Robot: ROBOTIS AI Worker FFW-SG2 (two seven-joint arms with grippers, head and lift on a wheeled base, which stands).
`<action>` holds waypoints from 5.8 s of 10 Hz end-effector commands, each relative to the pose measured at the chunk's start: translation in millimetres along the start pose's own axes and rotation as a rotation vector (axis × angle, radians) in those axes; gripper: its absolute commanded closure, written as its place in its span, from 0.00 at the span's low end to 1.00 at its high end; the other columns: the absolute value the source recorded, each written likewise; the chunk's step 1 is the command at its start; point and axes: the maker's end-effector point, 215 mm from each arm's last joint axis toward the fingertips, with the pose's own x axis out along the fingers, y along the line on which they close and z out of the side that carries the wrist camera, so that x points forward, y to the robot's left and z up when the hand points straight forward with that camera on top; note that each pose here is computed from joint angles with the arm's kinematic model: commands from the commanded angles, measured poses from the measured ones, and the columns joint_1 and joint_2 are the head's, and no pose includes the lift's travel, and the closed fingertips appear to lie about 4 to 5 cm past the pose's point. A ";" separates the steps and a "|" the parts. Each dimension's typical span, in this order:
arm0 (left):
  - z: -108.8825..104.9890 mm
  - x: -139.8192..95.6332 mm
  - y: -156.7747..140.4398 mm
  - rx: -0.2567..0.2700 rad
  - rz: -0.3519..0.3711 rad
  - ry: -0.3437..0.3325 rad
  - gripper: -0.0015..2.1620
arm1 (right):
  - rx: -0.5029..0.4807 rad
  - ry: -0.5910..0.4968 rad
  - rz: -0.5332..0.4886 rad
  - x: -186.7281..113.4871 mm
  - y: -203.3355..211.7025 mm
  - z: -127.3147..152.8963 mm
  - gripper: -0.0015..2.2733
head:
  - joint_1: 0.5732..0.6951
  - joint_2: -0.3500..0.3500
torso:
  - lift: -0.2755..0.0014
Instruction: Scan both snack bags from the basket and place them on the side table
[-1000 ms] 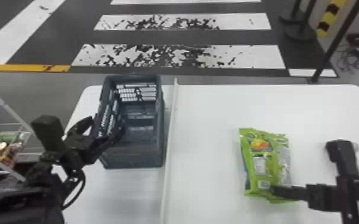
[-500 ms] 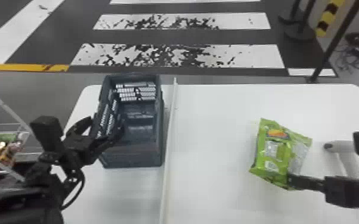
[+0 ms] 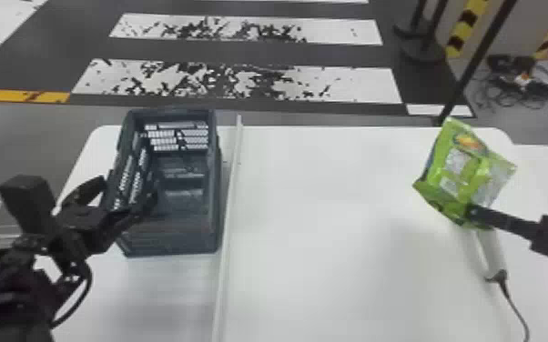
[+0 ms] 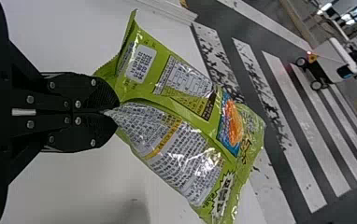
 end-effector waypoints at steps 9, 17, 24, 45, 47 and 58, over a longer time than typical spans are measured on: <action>-0.7 -3.9 5.4 0.003 0.010 0.002 0.04 | 0.169 -0.315 -0.682 -61.4 -295.2 113.3 0.99 | 1.00 0.00 | 0.72; -3.5 -4.5 -0.8 0.006 -0.007 0.004 0.04 | 0.175 -0.399 -0.879 -79.1 -389.1 80.3 0.00 | 1.00 0.00 | 0.72; 2.4 -3.8 -34.7 0.006 0.037 -0.012 0.04 | -0.132 -0.682 -0.542 -38.5 -123.8 109.2 0.02 | 1.00 0.00 | 0.72; 14.2 -45.9 -120.9 0.153 -0.003 -0.159 0.04 | -0.525 -0.792 -0.224 4.9 142.3 -38.6 0.03 | 1.00 0.44 | 0.72; 12.2 -44.6 -121.4 0.152 -0.004 -0.154 0.04 | -0.529 -0.788 -0.224 6.1 143.1 -38.7 0.03 | 1.00 0.45 | 0.72; 8.5 -42.3 -118.9 0.146 0.001 -0.140 0.04 | -0.541 -0.777 -0.204 11.8 154.8 -43.7 0.03 | 1.00 0.48 | 0.72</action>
